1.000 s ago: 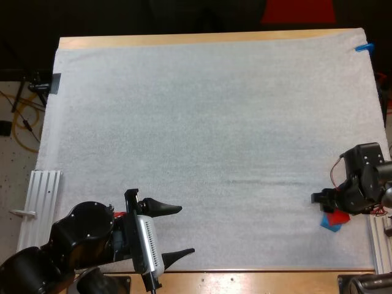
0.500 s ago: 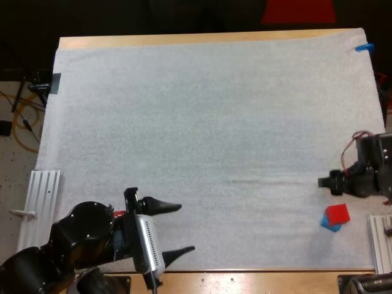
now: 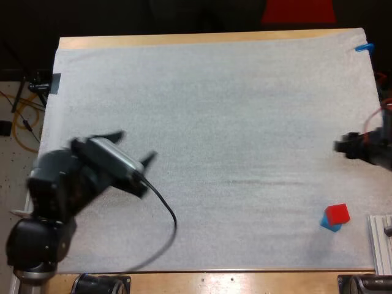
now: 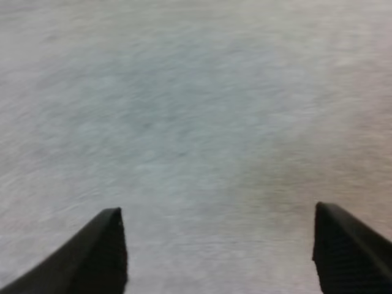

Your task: Stack red cube on blue cube

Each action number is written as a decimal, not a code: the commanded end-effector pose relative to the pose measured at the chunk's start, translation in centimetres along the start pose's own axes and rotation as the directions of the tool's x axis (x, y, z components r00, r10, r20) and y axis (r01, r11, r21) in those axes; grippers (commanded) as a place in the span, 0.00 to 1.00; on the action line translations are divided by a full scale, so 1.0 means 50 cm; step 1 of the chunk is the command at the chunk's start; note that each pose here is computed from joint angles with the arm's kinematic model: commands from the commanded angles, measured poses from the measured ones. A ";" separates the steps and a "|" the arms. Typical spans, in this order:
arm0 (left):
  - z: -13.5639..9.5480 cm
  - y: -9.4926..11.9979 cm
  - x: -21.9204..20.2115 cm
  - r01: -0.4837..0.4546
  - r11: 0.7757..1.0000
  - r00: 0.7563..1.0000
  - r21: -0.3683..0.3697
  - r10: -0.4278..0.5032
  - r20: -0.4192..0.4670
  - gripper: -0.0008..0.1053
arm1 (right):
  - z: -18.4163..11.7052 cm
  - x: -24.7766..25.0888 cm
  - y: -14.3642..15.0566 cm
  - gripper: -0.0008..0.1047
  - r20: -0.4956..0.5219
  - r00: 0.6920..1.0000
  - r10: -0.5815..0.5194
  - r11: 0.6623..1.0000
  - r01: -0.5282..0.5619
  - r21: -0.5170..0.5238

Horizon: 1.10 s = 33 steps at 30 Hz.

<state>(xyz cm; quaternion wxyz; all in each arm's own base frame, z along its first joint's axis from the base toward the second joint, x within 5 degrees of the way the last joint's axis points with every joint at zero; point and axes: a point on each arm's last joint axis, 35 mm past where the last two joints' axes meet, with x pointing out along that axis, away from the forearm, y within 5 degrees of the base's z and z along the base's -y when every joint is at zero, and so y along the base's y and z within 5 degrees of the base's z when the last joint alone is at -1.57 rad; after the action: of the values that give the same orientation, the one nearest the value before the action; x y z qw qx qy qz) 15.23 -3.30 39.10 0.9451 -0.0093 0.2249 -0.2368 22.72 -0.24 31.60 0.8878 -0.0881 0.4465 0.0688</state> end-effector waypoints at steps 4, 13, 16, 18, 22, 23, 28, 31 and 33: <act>0.014 0.038 -0.020 -0.106 0.990 0.990 -0.091 0.113 0.078 0.66 | -0.005 -0.037 -0.033 0.60 0.057 0.997 -0.058 0.998 0.056 0.031; 0.002 0.025 -0.062 -0.192 0.967 0.974 -0.167 0.208 0.085 0.66 | -0.046 -0.186 0.004 0.60 0.274 0.957 -0.100 0.987 0.130 -0.092; -0.002 0.005 -0.100 -0.208 0.967 0.962 -0.147 0.229 0.148 0.66 | -0.077 -0.233 0.020 0.60 0.357 0.927 -0.113 0.983 0.157 -0.097; -0.011 -0.006 -0.121 -0.221 0.965 0.952 -0.140 0.244 0.182 0.66 | -0.103 -0.257 0.029 0.60 0.404 0.906 -0.125 0.980 0.176 -0.092; -0.061 -0.034 -0.166 -0.225 0.968 0.933 -0.114 0.248 0.260 0.66 | -0.169 -0.292 0.051 0.60 0.493 0.858 -0.146 0.976 0.205 -0.069; -0.075 -0.039 -0.173 -0.225 0.968 0.930 -0.112 0.248 0.272 0.66 | -0.177 -0.292 0.053 0.60 0.497 0.855 -0.147 0.976 0.206 -0.067; -0.161 -0.069 -0.214 -0.223 0.970 0.899 -0.091 0.241 0.365 0.66 | -0.258 -0.319 0.079 0.60 0.600 0.784 -0.159 0.973 0.226 -0.038; -0.190 -0.072 -0.214 -0.215 0.972 0.897 -0.092 0.234 0.374 0.66 | -0.296 -0.326 0.090 0.60 0.650 0.741 -0.169 0.973 0.232 -0.011; -0.203 -0.068 -0.203 -0.214 0.971 0.914 -0.104 0.237 0.328 0.66 | -0.310 -0.321 0.094 0.60 0.656 0.735 -0.170 0.972 0.234 -0.010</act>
<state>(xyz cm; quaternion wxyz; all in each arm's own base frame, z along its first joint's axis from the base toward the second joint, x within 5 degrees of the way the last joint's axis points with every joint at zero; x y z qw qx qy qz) 0.98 -0.82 34.97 0.9911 -0.0466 0.0530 -0.1125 0.04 0.21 35.11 0.9842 -0.1495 0.0937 0.0128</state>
